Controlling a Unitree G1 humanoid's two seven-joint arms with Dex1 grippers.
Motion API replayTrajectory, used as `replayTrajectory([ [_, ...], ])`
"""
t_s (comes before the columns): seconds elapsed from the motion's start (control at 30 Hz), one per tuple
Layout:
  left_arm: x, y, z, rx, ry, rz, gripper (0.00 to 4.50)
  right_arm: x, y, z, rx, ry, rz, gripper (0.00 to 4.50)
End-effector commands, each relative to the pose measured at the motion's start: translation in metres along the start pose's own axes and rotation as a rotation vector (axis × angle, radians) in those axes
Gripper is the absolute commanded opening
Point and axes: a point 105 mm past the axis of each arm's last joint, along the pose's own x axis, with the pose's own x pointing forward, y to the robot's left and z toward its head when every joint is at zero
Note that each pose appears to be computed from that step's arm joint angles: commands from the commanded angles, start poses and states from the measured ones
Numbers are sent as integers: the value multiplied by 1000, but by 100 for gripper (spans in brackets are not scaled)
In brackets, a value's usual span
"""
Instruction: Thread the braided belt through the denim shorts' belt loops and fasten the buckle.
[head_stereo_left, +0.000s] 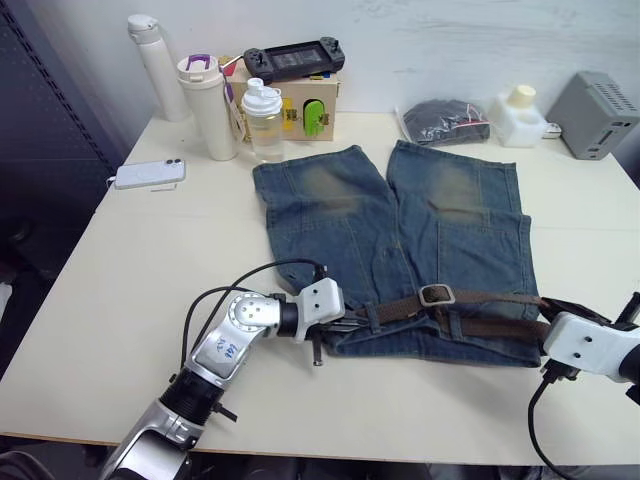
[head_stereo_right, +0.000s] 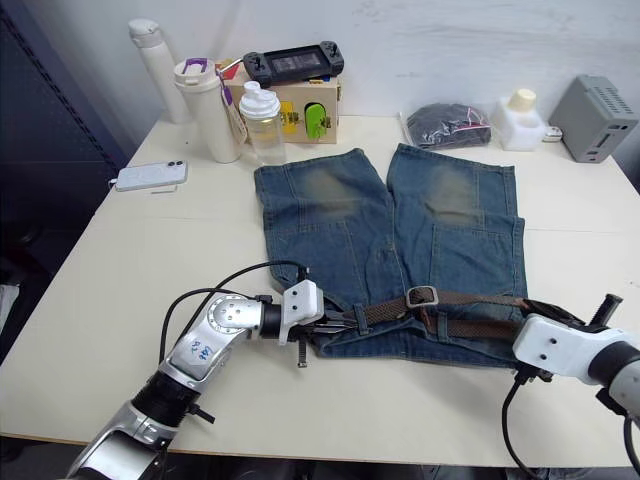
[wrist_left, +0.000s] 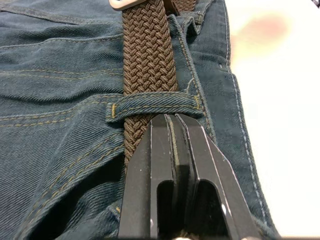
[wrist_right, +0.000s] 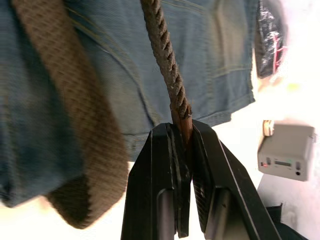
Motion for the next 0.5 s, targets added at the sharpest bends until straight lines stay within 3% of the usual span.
replayTrajectory([
  [0.03, -20, 5, -20, -77, 79, 51, 12, 1, 13, -3, 4, 65, 37, 0],
  [0.27, -43, -3, -43, -98, 184, 73, 12, 2, 25, -7, 6, 123, 60, 0],
  [0.43, -47, 4, -18, -120, 78, 109, 12, 8, 29, -3, 58, 108, 46, 0],
  [0.5, -50, 4, -5, -135, 27, 98, 0, 9, 25, 0, 102, 91, 25, 91],
])
